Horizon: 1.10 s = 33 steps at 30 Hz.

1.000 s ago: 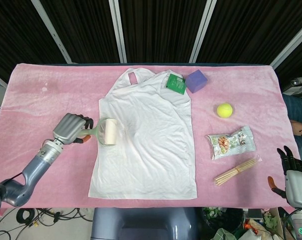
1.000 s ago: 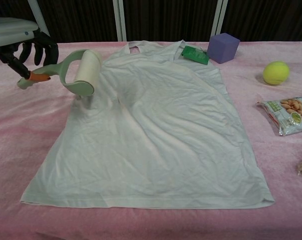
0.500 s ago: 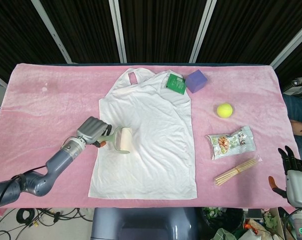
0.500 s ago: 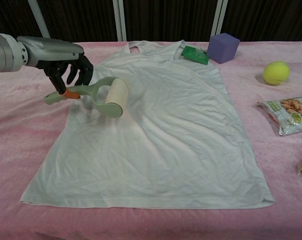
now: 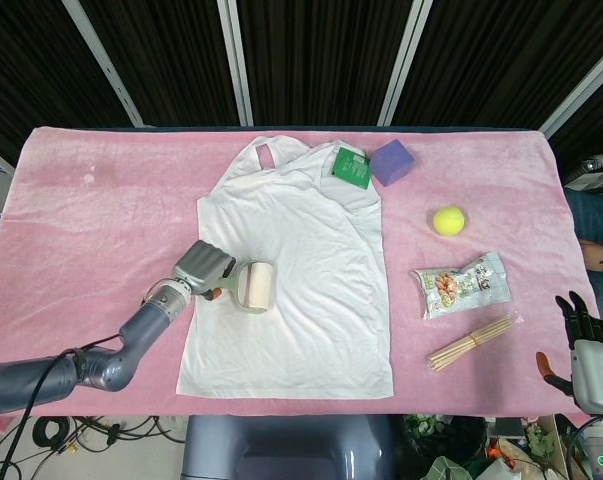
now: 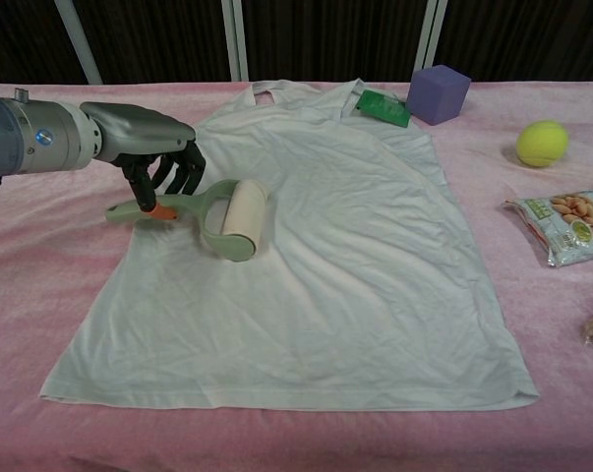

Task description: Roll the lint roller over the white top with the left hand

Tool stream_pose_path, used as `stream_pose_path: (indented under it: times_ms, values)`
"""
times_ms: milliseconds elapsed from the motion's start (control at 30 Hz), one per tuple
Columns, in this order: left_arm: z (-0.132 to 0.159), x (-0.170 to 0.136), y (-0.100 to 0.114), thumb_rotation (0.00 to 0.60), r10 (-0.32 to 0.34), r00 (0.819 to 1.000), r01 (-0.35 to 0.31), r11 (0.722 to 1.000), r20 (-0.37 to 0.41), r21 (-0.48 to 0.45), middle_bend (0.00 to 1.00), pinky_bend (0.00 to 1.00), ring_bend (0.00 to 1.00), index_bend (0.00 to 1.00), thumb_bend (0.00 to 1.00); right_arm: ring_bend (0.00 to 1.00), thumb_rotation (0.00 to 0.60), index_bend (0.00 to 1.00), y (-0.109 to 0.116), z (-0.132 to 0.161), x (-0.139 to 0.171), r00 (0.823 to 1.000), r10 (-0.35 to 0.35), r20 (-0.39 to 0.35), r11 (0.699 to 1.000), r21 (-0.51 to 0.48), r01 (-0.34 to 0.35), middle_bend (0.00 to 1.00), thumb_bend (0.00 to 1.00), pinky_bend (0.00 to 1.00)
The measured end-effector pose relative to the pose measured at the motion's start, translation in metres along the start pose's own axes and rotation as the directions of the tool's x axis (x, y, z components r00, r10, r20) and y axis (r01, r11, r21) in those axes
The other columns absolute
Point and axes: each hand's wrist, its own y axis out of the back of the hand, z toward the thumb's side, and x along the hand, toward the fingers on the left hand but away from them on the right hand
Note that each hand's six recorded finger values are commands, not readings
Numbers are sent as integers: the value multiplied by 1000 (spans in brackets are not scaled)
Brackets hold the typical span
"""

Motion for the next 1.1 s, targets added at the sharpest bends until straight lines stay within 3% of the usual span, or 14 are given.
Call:
stream_pose_path:
  times_ms: [533,833,1100]
  values:
    - [69,29,31,600,60,995,-59,998,79,-9,651,652,516,660,469,169,600,23,1,0,0,1000,0,0,1000,-3,0,0,286,151]
    - [103,46,45,600,52,996,-52,999,75,-8,651,653,516,660,469,169,600,23,1,-1,0,1000,-3,0,1000,-2,3,0,285,151]
    - [91,42,36,600,19,999,-21,999,45,45,651,653,516,661,469,169,600,23,1,-1,1,1000,-4,-1,1000,0,4,0,287,150]
